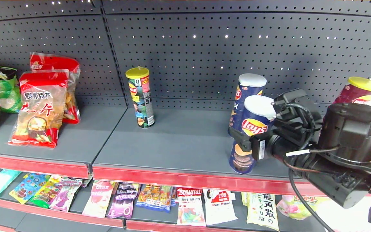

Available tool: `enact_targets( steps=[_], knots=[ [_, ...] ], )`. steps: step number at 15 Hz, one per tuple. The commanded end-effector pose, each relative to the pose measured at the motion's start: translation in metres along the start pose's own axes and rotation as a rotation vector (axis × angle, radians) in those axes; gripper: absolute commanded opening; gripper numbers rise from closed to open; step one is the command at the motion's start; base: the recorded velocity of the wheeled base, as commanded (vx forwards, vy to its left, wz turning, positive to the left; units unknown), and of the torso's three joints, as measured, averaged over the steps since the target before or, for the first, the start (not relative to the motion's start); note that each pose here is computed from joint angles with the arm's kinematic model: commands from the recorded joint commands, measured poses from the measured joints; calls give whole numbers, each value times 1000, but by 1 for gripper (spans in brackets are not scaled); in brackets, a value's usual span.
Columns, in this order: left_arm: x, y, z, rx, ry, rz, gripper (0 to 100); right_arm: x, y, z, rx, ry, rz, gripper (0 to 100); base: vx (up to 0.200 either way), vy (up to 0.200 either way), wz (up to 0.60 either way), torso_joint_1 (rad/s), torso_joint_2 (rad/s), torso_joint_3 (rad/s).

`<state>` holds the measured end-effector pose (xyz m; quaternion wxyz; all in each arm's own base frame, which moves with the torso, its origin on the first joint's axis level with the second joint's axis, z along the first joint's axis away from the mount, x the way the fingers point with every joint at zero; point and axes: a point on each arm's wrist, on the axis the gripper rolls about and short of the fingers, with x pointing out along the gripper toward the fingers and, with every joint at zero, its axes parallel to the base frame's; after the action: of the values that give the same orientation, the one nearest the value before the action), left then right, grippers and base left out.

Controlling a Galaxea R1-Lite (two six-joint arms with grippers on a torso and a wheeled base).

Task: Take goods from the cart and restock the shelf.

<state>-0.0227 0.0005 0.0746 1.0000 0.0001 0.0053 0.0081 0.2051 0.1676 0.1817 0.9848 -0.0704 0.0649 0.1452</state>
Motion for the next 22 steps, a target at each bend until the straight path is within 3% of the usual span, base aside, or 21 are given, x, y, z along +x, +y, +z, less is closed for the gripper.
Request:
enact_targets(
  steps=[1, 4, 5, 17, 21, 22],
  knots=[
    [0, 0, 0, 0, 2, 1, 100, 6, 2, -3, -3, 11, -1, 100, 0, 0, 0, 0, 0, 0],
    [0, 0, 0, 0, 0, 1, 100, 9, 3, -4, 4, 16, -3, 100, 0, 0, 0, 0, 0, 0],
    [0, 0, 0, 0, 2, 1, 100, 9, 3, -5, 10, 20, -3, 0, 0, 0, 0, 0, 0, 0],
    [0, 0, 0, -2, 0, 2, 100, 7, -11, 6, 35, -17, -13, 0, 0, 0, 0, 0, 0, 0],
    [0, 0, 0, -2, 2, 1, 100, 9, -24, 7, 43, -30, 4, 0, 0, 0, 0, 0, 0, 0],
    [0, 0, 0, -2, 2, 2, 100, 5, -35, 9, 29, -41, 34, 0, 0, 0, 0, 0, 0, 0]
  ],
)
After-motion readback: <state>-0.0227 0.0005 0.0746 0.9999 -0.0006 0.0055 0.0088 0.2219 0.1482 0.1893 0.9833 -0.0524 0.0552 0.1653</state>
